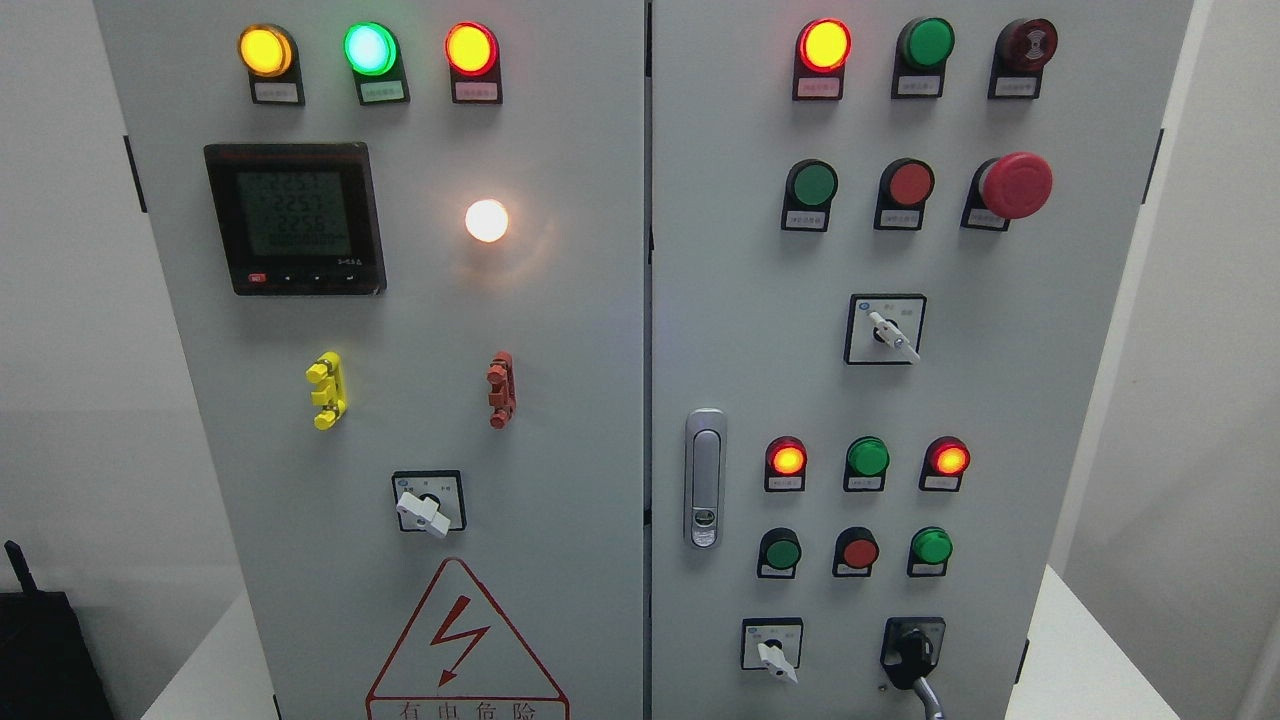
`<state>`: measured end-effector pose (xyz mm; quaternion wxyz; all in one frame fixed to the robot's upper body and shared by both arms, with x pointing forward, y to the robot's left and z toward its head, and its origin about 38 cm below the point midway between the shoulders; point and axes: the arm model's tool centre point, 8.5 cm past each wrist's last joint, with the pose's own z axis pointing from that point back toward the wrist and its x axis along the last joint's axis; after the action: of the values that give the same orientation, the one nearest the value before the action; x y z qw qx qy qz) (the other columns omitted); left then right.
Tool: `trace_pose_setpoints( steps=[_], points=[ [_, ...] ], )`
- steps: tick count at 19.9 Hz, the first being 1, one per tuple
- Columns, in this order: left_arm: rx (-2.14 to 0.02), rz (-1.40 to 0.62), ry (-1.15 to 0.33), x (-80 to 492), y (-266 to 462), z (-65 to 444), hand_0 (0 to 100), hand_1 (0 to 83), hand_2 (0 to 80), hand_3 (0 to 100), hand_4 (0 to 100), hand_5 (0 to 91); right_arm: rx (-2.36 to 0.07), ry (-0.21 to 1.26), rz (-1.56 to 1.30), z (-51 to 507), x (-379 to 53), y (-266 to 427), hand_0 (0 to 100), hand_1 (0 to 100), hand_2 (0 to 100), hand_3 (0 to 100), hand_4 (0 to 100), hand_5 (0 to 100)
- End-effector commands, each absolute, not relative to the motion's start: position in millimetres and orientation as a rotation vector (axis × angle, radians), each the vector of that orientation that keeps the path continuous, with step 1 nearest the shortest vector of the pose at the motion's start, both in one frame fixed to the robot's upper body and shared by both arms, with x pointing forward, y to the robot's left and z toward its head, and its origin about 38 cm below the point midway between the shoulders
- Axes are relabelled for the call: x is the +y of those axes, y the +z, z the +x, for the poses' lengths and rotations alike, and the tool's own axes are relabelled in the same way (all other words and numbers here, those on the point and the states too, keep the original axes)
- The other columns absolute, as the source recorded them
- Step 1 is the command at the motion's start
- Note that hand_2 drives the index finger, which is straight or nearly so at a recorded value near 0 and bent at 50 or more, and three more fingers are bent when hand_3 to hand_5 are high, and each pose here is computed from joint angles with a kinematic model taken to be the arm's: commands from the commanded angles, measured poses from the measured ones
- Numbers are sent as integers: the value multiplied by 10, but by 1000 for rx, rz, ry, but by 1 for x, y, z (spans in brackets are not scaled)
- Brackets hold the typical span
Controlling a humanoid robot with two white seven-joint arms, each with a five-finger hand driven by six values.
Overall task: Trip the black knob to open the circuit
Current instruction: 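Twist the black rotary knob with the right hand fingers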
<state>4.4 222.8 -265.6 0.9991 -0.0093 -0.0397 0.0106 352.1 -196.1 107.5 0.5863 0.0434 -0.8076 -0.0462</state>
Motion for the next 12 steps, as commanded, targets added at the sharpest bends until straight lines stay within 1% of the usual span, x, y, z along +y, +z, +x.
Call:
trace_pose_setpoints(
  steps=[1, 12],
  points=[
    [-85, -20, 25, 222, -266, 7, 120, 389, 0, 0, 0, 0, -1951, -55, 163, 356, -178, 129, 1000, 881, 0, 1000, 990, 975],
    [-84, -20, 25, 222, -266, 6, 120, 389, 0, 0, 0, 0, -1963, -58, 171, 357, -174, 133, 1000, 881, 0, 1000, 989, 975]
  ],
)
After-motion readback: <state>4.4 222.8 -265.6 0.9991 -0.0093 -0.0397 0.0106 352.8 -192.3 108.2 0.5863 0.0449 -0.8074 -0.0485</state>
